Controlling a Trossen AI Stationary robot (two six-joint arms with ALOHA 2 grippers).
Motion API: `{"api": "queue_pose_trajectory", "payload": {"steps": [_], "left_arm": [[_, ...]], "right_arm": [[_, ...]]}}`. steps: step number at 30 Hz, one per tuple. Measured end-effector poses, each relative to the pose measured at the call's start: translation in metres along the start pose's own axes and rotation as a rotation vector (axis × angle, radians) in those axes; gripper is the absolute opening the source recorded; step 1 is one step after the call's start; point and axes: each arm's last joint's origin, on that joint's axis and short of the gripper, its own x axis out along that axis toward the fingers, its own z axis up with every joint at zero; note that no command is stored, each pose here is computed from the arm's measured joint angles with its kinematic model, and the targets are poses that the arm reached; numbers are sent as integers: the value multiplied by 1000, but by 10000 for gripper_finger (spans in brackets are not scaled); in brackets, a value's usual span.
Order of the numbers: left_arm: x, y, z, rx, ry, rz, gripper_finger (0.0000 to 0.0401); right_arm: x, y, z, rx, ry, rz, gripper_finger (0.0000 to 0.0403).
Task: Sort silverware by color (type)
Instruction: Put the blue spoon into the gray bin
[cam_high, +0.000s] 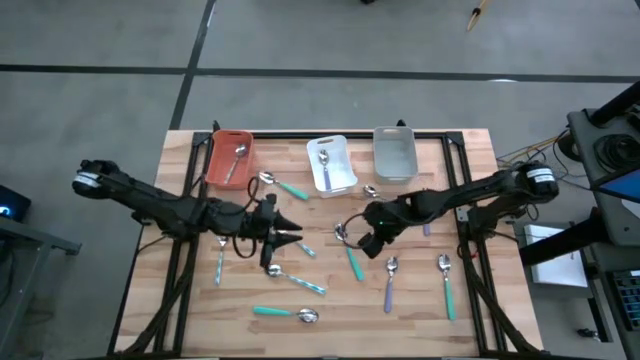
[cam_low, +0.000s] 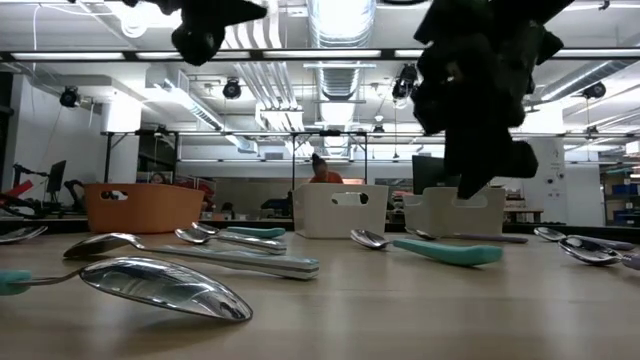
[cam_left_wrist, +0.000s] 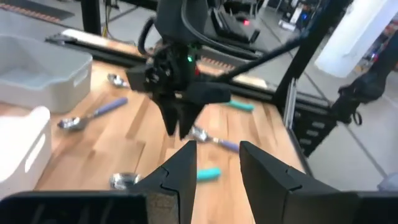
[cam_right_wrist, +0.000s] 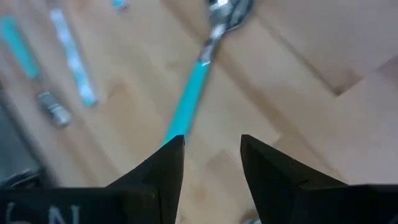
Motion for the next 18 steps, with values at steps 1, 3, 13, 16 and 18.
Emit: {"api": "queue_pose_trajectory", "payload": {"steps": [1, 3, 13, 16, 18], "left_arm": [[-1, 1, -2, 3, 9, 4, 103], [-3, 1, -1, 23, 19, 10, 103], [-11, 5, 3, 224, 18, 73, 103], [-15, 6, 6, 250, -3, 106, 103], [-19, 7, 9, 278, -19, 107, 103]], "right_arm": [[3, 0, 2, 0, -10, -19, 148], [9, 3, 6, -3, -19, -46, 148], [14, 34, 37, -76, 41, -221, 148], [16, 45, 43, -87, 54, -237, 148], [19, 53, 47, -104, 35, -236, 148]]}}
